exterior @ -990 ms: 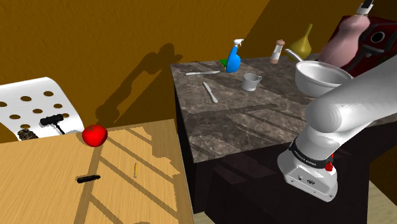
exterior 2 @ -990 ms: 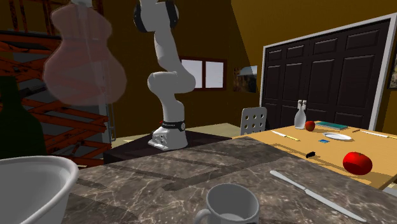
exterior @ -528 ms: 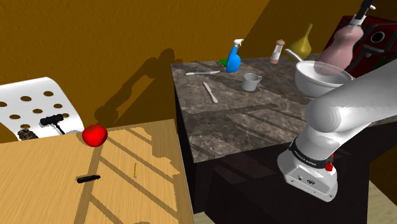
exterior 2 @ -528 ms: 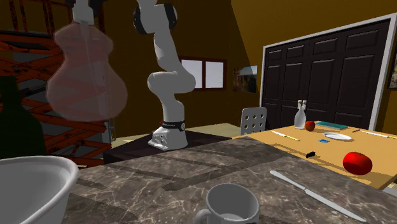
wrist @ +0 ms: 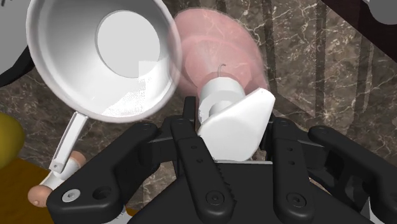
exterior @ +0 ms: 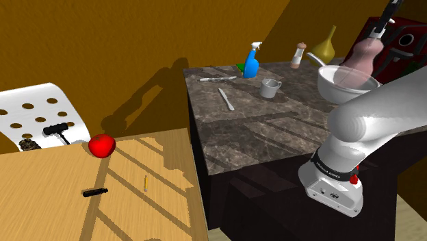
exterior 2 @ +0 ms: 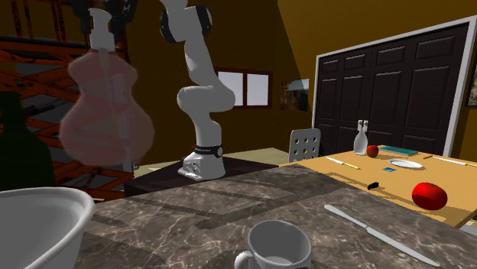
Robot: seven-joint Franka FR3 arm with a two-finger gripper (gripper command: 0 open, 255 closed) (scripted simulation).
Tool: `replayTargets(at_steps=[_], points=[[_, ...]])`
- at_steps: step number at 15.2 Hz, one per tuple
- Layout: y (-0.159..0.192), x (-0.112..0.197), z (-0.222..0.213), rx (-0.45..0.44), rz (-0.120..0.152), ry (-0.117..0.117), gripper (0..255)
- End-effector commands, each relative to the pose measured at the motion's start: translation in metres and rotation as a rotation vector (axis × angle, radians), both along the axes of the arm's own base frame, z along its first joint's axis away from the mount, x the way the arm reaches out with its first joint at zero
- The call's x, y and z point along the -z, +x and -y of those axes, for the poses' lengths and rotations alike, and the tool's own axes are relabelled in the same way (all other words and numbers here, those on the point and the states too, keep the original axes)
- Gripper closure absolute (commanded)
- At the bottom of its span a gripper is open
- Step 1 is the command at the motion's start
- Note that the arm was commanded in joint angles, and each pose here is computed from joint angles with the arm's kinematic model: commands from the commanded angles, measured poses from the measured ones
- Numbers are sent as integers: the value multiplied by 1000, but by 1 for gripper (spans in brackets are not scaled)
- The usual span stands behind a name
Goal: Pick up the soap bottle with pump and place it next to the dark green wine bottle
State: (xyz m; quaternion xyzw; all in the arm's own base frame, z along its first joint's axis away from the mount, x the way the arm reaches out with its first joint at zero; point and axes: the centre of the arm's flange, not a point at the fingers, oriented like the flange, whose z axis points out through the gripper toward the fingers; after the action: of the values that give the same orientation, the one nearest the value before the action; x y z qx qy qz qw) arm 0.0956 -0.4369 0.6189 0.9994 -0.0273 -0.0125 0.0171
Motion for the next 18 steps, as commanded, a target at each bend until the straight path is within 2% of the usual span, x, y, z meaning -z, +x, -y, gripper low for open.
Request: replayTargets(at_steps=[1,18], points=[[-1,11,0,0,1,-1,255],[-1,100,0,0,1,-1,255]])
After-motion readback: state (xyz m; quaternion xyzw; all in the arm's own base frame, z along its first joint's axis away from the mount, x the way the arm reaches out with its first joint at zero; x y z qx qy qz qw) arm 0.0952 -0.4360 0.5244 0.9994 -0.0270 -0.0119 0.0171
